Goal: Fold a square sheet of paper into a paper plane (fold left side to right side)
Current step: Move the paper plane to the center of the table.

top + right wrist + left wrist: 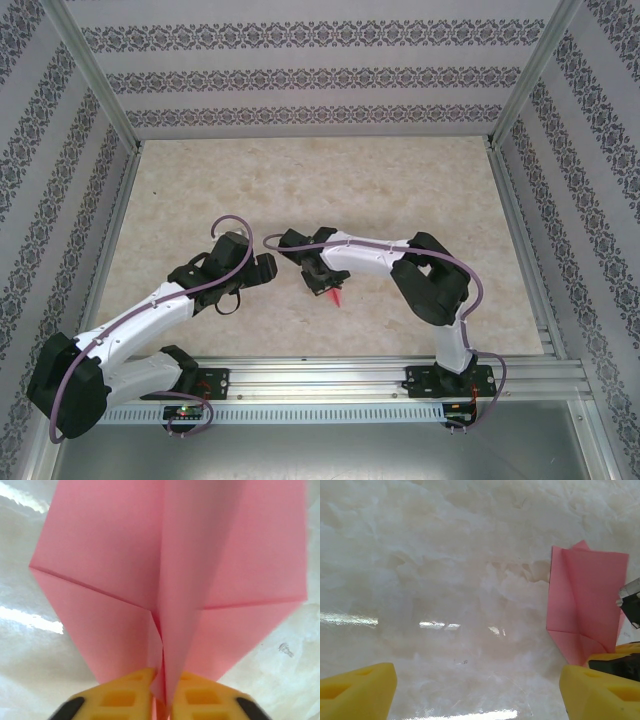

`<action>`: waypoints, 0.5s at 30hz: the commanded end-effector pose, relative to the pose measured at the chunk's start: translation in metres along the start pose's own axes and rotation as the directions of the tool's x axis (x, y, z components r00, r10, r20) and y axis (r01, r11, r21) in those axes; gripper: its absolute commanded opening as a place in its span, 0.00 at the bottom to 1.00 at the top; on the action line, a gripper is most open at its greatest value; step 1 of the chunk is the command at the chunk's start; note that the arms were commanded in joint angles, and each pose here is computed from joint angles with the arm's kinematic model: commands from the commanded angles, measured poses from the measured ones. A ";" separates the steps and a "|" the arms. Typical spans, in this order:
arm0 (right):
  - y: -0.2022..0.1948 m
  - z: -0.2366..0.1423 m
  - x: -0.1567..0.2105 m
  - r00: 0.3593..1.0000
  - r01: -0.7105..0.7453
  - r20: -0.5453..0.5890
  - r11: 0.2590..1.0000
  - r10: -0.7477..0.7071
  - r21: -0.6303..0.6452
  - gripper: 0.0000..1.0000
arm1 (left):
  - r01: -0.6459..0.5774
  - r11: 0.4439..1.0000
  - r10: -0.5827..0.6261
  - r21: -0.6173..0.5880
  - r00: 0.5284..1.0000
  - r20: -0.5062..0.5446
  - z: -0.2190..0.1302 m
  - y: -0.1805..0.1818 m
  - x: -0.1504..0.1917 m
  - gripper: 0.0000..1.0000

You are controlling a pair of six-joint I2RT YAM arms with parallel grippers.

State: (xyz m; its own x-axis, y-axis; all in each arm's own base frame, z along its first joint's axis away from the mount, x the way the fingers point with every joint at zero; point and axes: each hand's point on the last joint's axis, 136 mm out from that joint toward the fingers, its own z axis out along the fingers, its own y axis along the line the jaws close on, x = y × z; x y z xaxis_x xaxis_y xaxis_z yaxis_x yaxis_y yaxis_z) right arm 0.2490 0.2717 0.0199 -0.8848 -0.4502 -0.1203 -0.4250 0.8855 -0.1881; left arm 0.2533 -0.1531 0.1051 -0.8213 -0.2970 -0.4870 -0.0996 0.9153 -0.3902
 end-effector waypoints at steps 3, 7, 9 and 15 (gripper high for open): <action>-0.010 -0.019 -0.010 0.996 -0.066 0.059 0.995 0.070 -0.070 0.01 | -0.003 0.999 0.003 -0.036 1.000 0.013 -0.003 0.010 -0.002 0.86; -0.028 -0.029 -0.023 0.985 -0.136 0.089 0.981 0.149 -0.139 0.00 | -0.007 0.999 0.008 -0.049 1.000 0.021 -0.005 0.012 -0.003 0.94; -0.041 -0.029 -0.033 0.974 -0.185 0.095 0.966 0.204 -0.179 0.00 | -0.009 0.999 0.011 -0.050 1.000 0.022 -0.005 0.013 -0.003 0.98; -0.081 -0.009 -0.072 0.933 -0.322 0.072 0.906 0.354 -0.274 0.00 | -0.015 0.999 0.015 -0.043 1.000 0.012 -0.004 0.011 -0.001 1.00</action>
State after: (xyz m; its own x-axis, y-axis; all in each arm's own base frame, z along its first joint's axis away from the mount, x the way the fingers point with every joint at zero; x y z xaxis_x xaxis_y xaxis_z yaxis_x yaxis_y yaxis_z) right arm 0.3222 0.2255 0.0538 -0.9615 -0.1479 -0.2314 -0.1641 0.9851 0.0522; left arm 0.2523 -0.1476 0.1038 -0.8182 -0.2935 -0.4944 -0.1101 0.9240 -0.3663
